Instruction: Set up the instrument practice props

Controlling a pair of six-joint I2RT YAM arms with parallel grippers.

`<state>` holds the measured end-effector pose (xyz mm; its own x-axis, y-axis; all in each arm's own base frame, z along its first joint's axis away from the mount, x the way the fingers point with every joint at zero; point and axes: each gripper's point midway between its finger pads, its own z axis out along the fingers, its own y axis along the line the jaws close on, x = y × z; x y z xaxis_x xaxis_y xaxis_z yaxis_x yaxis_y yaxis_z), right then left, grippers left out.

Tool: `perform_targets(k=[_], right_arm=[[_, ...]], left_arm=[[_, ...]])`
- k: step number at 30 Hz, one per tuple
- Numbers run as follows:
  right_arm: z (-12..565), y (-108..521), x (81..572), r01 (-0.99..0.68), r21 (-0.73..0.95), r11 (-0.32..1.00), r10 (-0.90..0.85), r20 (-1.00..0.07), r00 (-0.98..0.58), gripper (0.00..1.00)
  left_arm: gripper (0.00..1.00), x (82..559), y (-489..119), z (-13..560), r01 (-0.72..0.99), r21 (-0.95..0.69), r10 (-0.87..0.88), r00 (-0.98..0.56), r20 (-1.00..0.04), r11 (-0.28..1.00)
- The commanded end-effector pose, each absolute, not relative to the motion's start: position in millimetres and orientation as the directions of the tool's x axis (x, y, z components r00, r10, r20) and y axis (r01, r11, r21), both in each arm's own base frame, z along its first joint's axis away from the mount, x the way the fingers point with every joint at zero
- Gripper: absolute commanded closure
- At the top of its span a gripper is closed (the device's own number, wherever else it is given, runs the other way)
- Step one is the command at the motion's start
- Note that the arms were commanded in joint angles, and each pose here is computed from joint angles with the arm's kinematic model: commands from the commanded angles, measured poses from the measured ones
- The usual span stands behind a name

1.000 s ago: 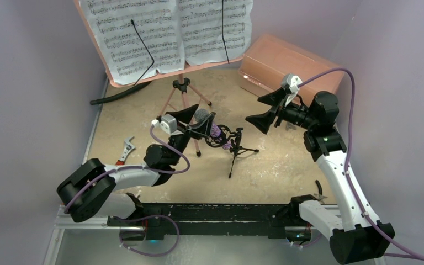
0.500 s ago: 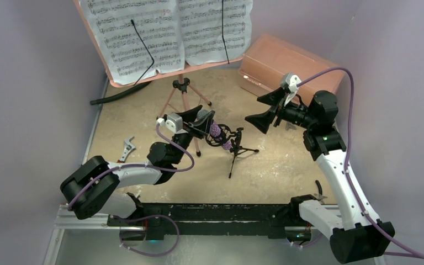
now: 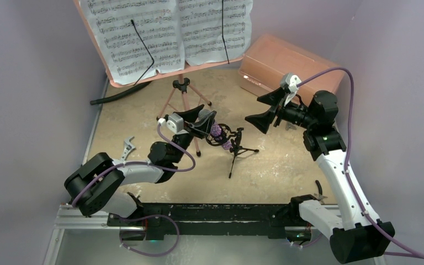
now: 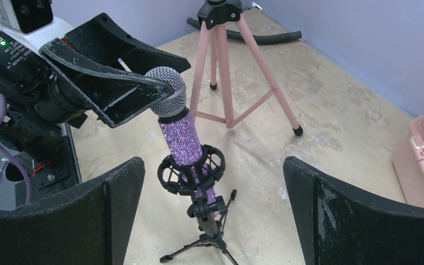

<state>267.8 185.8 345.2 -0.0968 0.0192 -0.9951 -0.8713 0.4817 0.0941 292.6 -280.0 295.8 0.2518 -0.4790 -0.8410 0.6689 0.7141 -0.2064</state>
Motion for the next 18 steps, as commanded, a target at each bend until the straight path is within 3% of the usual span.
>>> perform_targets(k=[1,4,10,18], right_arm=[[369,185,267,-0.873,0.021,0.487,0.021,-1.0,-0.012,0.02],[370,185,266,-0.874,0.018,0.486,0.019,-1.0,-0.009,0.02],[369,186,267,-0.874,0.019,0.485,0.018,-1.0,-0.011,0.02],[368,186,267,-0.874,0.017,0.485,0.015,-1.0,-0.011,0.02]], left_arm=[[0.69,287,-296,281,0.718,-0.169,-0.446,0.214,-0.869,0.675],[0.64,287,-295,286,0.715,-0.16,-0.444,0.229,-0.866,0.681],[0.38,287,-294,309,0.708,-0.126,-0.433,0.272,-0.859,0.695],[0.14,287,-274,335,0.653,-0.121,-0.416,0.319,-0.851,0.748]])
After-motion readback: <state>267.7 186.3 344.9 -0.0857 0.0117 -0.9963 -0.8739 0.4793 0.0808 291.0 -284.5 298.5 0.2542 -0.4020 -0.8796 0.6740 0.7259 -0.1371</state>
